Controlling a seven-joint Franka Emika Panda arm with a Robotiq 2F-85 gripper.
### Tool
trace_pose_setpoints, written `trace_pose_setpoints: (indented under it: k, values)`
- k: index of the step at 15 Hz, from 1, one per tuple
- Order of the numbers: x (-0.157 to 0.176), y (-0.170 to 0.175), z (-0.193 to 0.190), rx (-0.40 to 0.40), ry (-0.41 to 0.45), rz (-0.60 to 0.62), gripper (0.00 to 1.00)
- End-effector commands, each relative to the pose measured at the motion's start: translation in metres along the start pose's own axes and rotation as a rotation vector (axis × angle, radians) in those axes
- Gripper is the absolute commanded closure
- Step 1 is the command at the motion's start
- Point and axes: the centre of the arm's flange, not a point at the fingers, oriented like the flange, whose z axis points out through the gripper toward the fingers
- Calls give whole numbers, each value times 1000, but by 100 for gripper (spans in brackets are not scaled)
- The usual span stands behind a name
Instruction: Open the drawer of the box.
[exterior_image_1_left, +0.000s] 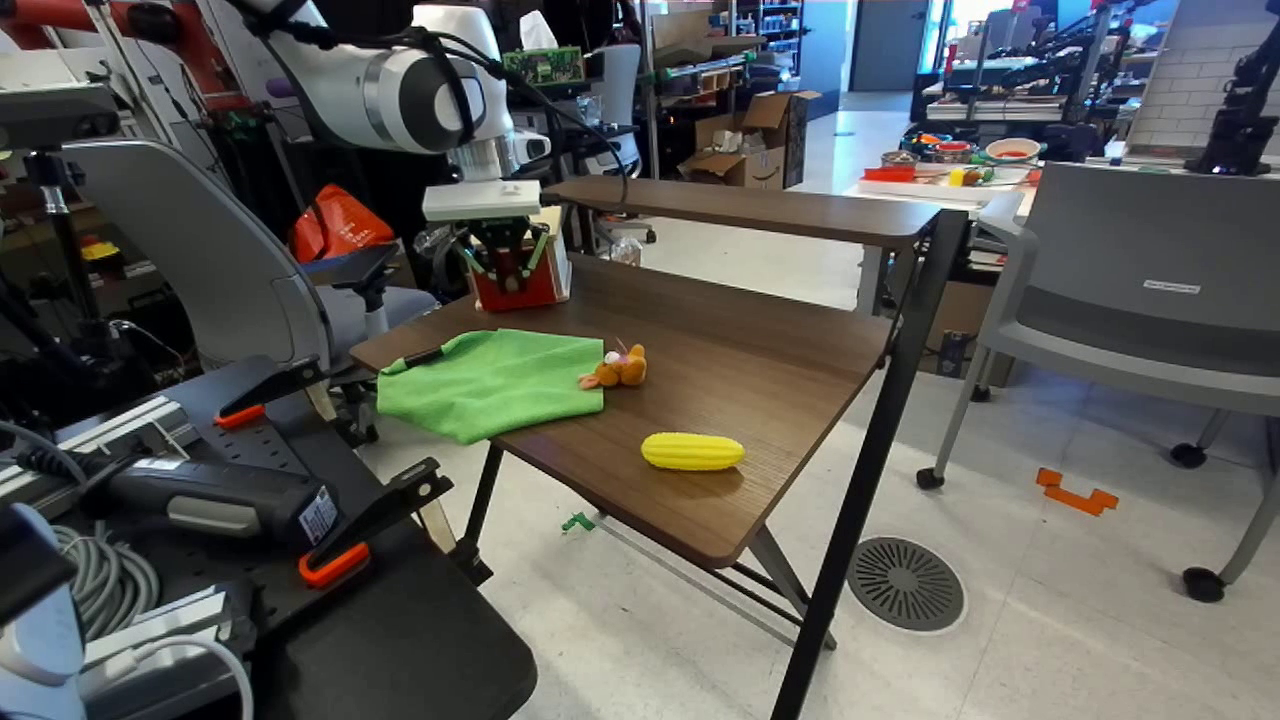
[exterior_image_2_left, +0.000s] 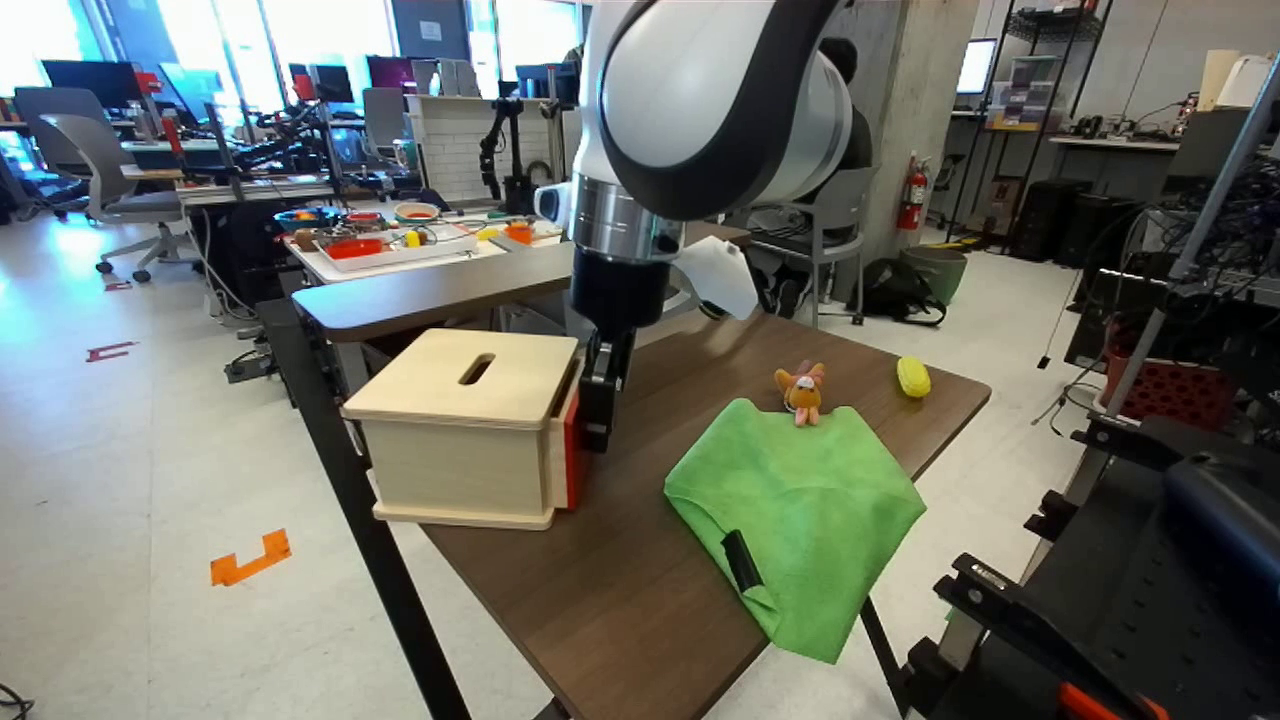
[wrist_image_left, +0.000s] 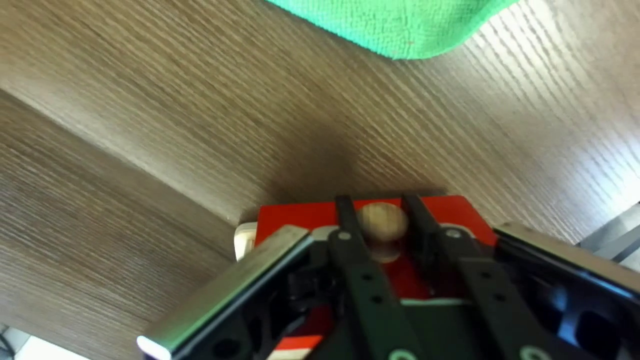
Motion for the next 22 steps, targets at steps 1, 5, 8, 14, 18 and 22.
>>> trace_pose_setpoints:
  k: [1, 5, 8, 14, 18, 22]
  values:
    - [-26, 14, -14, -7, -13, 16, 93]
    - [-45, 18, -21, -13, -30, 41, 93]
    - [-59, 20, -29, -12, -37, 54, 93]
    - [-75, 21, -28, 10, -66, 49, 48]
    - [-83, 30, -27, 26, -71, 73, 25]
    - [-89, 37, -30, 34, -74, 90, 1]
